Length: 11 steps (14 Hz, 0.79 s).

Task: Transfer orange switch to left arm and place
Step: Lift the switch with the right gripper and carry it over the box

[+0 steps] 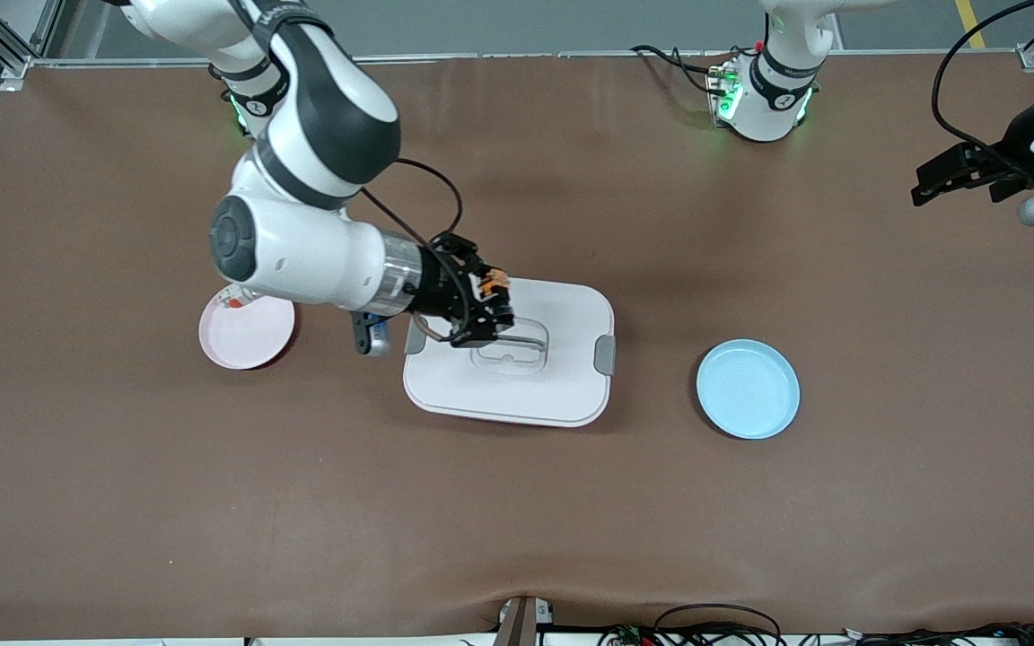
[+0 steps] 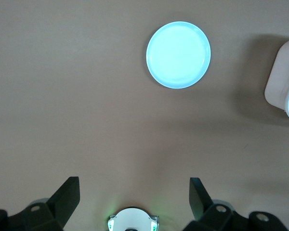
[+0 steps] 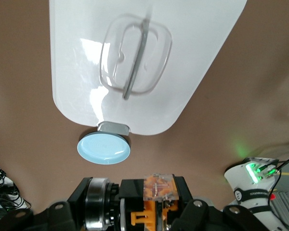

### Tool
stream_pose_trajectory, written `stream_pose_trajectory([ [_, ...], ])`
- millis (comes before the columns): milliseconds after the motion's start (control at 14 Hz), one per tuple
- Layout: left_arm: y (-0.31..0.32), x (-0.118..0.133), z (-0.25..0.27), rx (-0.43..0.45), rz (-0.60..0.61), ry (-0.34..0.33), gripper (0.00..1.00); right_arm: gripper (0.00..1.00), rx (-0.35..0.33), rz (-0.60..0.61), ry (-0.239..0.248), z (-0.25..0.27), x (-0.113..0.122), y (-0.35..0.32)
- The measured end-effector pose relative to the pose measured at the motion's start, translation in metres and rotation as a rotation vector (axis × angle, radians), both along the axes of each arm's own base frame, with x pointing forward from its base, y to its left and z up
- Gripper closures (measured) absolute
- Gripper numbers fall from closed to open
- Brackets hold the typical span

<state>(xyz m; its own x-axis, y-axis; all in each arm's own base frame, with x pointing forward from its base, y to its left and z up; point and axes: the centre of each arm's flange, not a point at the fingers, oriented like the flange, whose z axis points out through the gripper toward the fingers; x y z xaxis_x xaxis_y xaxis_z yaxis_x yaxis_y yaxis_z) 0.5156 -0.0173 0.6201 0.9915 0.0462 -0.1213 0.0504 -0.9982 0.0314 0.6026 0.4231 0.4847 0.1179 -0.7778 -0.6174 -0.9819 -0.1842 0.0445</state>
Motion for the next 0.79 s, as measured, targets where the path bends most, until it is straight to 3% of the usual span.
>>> stream_pose_trajectory([
  [143,-0.005,0.001,-0.001,-0.043,0.001,0.003,0.0,0.27,0.009,-0.061,0.008,0.0,0.003,0.021],
  [286,-0.013,0.001,0.002,-0.139,0.008,0.0,0.0,0.27,0.024,-0.117,0.006,0.003,0.002,0.036],
  [643,-0.017,0.019,0.013,-0.589,0.108,-0.052,0.0,0.27,0.055,-0.181,0.019,0.022,-0.019,0.073],
  [786,-0.028,0.028,0.012,-0.715,0.127,-0.061,0.0,0.27,0.06,-0.195,0.032,0.028,-0.024,0.08],
])
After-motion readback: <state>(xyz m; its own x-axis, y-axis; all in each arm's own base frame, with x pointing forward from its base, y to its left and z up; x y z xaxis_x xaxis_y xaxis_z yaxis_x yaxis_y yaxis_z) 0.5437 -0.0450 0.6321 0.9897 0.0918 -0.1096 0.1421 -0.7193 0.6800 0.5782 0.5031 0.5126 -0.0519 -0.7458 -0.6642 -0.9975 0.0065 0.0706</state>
